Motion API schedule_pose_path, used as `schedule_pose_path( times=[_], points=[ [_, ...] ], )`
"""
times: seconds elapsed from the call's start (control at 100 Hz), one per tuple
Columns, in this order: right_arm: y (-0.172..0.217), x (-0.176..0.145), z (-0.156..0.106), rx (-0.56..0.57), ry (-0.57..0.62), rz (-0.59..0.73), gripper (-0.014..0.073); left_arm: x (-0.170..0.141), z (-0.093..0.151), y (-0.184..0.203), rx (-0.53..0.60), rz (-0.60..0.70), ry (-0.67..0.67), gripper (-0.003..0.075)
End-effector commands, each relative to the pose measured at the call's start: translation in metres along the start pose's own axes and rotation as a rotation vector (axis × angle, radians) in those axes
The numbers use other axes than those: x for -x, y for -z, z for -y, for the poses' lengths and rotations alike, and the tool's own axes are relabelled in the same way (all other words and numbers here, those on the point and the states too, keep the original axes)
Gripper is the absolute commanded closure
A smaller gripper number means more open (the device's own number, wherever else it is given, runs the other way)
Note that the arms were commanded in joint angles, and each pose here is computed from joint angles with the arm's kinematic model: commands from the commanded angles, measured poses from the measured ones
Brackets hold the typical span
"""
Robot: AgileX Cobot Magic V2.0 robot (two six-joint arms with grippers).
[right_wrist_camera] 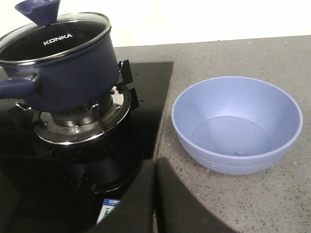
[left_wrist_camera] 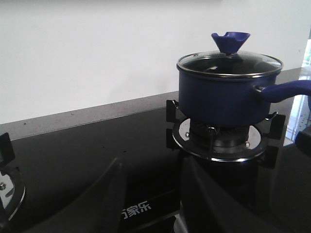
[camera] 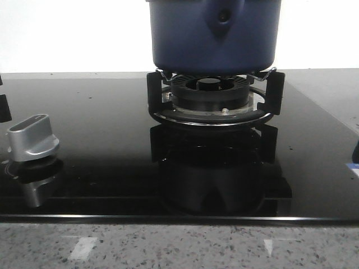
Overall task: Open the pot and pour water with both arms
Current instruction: 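Move the left gripper to the blue lid knob and grasp it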
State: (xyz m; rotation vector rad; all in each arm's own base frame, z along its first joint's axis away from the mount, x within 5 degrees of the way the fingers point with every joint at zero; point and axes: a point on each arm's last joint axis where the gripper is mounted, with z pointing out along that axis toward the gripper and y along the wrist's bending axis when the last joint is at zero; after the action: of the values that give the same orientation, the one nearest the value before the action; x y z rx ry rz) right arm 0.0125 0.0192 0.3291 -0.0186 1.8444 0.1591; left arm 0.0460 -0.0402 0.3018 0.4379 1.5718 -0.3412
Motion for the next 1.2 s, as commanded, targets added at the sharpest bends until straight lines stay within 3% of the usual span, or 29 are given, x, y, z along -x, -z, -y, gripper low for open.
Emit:
schedule_pose_path(
  times=[0.0, 0.2, 0.29, 0.51, 0.79, 0.98, 1.19],
  points=[
    [0.001, 0.016, 0.0, -0.015, 0.014, 0.074, 0.0596, 0.02, -0.003, -0.003, -0.003, 0.045, -0.036, 0.0369],
    [0.001, 0.016, 0.0, -0.011, 0.009, 0.082, 0.0349, 0.046, -0.003, -0.011, -0.09, 0.082, -0.059, 0.0335],
    [0.001, 0.017, 0.0, -0.011, 0.008, 0.089, 0.0293, 0.056, 0.0, -0.02, -0.157, 0.066, -0.054, 0.0335],
    [0.001, 0.017, 0.0, -0.007, 0.004, 0.091, 0.029, 0.074, 0.006, -0.058, -0.275, 0.003, -0.025, 0.0335],
    [0.001, 0.017, 0.0, -0.007, 0.004, 0.091, 0.029, 0.076, -0.009, -0.109, -0.086, 0.019, 0.237, 0.0334],
    [0.001, 0.017, 0.0, -0.006, 0.004, 0.085, 0.029, 0.088, 0.007, -0.134, -0.268, -0.064, 0.068, 0.0316],
    [0.001, 0.017, 0.0, -0.006, 0.004, 0.083, 0.0291, 0.109, 0.011, -0.172, -0.328, -0.064, 0.006, 0.0318]
  ],
)
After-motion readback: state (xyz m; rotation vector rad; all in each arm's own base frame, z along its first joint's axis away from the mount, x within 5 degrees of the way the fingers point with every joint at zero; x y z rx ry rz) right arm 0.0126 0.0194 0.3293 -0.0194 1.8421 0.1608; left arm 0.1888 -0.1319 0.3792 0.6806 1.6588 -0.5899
